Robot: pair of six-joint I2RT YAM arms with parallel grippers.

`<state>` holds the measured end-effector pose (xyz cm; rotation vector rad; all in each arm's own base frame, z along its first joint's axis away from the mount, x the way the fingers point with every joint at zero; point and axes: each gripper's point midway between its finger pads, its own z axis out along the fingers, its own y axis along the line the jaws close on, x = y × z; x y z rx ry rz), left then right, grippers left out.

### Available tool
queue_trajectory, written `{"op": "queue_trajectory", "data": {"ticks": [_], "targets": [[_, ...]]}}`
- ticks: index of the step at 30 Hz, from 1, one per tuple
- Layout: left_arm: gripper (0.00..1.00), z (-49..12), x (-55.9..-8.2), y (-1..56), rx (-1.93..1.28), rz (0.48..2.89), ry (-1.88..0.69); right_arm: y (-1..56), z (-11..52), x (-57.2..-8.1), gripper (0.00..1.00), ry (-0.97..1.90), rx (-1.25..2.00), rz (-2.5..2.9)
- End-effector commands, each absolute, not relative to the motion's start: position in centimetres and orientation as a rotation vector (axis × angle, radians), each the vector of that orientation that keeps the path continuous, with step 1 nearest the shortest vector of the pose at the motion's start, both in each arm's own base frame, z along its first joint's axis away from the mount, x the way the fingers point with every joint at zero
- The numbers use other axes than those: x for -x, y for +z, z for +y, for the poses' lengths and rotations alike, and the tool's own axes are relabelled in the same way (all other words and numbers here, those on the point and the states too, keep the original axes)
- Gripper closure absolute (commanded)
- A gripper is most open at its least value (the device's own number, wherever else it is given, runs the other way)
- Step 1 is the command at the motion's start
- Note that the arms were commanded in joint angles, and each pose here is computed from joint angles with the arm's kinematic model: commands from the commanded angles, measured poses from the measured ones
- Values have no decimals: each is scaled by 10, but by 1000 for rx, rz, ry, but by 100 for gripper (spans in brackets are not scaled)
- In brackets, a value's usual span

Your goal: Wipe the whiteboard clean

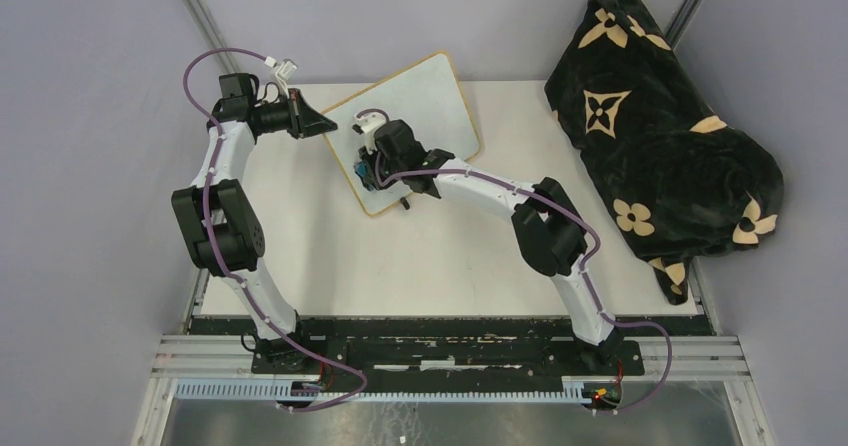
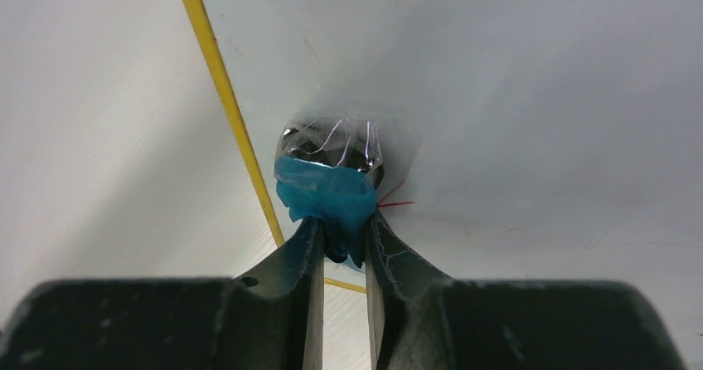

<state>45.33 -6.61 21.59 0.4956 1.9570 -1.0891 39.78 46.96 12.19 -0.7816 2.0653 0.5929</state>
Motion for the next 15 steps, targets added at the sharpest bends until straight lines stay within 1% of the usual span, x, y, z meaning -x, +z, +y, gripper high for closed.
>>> {"op": "queue_trajectory", "data": {"ticks": [1,8,15], "targets": [[97,-59,-448,198,-506,2043,-960,94,400,-441,99,313,645,2149],[97,-59,-448,196,-508,2052,-958,96,348,-476,99,233,505,2167],[97,-58,-449,195,-511,2057,-959,112,302,-505,99,165,403,2151]]}}
